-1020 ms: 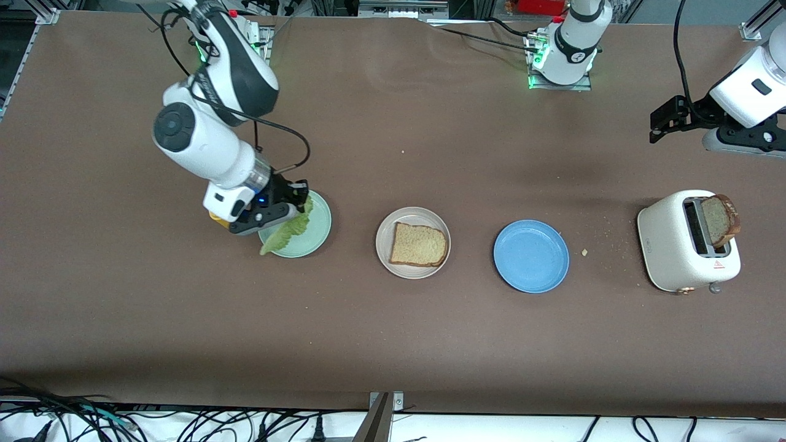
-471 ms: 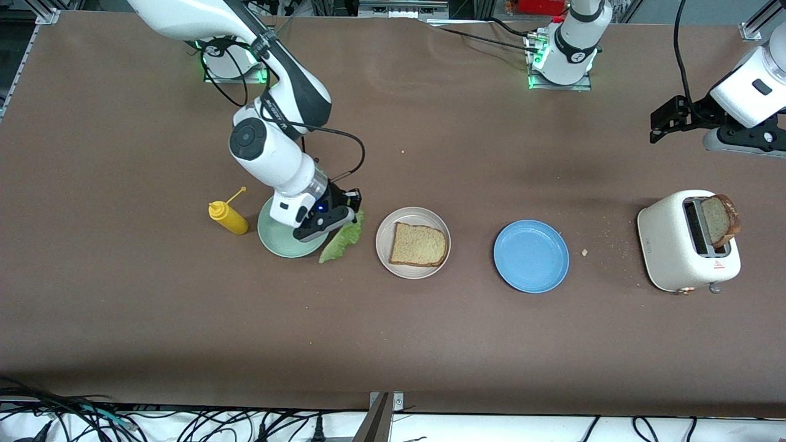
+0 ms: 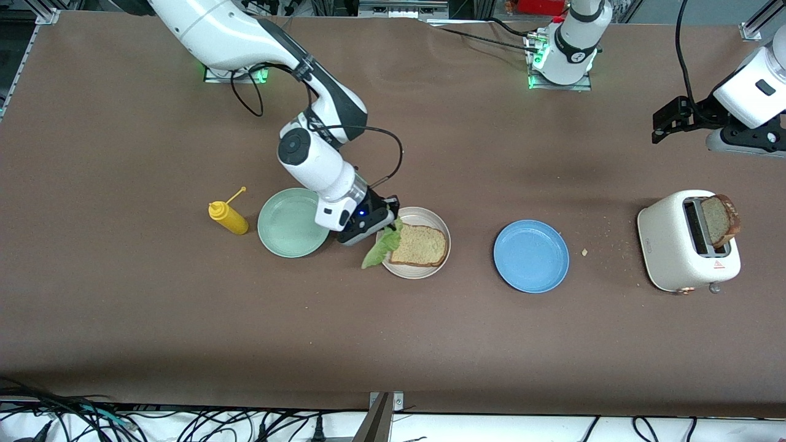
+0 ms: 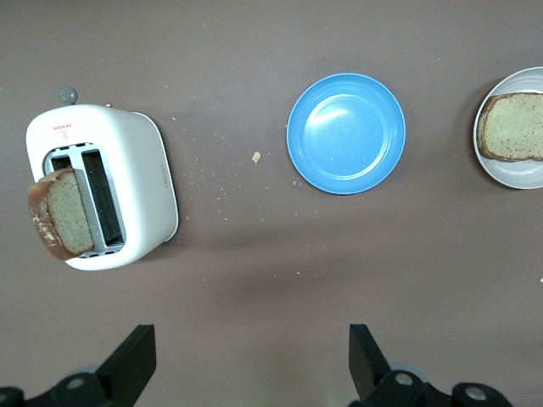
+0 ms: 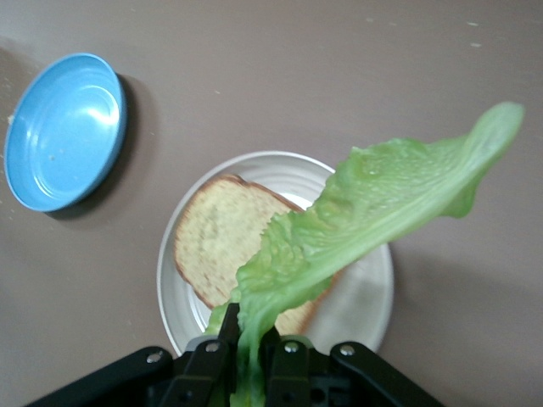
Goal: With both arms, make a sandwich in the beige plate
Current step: 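Carry the lettuce leaf over the bread on the beige plate, then lower the lettuce onto the bread and open the right gripper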
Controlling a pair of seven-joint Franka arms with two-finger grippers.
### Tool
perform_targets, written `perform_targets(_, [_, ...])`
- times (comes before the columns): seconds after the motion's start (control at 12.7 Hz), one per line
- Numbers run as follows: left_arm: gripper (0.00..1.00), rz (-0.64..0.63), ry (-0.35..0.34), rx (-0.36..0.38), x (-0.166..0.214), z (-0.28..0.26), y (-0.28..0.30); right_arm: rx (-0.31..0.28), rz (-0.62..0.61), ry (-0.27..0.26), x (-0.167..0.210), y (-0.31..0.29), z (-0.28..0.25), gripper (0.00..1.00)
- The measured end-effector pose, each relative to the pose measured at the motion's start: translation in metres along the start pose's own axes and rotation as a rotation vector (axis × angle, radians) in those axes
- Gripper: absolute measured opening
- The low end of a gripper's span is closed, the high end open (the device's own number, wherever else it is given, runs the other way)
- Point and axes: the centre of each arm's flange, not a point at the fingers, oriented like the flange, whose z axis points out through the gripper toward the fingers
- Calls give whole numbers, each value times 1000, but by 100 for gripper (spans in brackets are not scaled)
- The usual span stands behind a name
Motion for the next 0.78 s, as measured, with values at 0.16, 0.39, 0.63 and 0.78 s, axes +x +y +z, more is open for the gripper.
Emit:
perform_targets(0.16, [100,0,0,0,0,0,0,18,-2,53,-2,-6,18,9])
perform_targets(0.39, [100,0,-2,0,0,0,0,29,-4,76,-9,-10,34,8])
perform_targets(0.63, [100,0,-3,0,0,0,0,31,-3,77,-9,-11,36,8])
perform_targets(0.78, [100,0,-4,0,0,0,0,34,9,72,-12,-16,38,9])
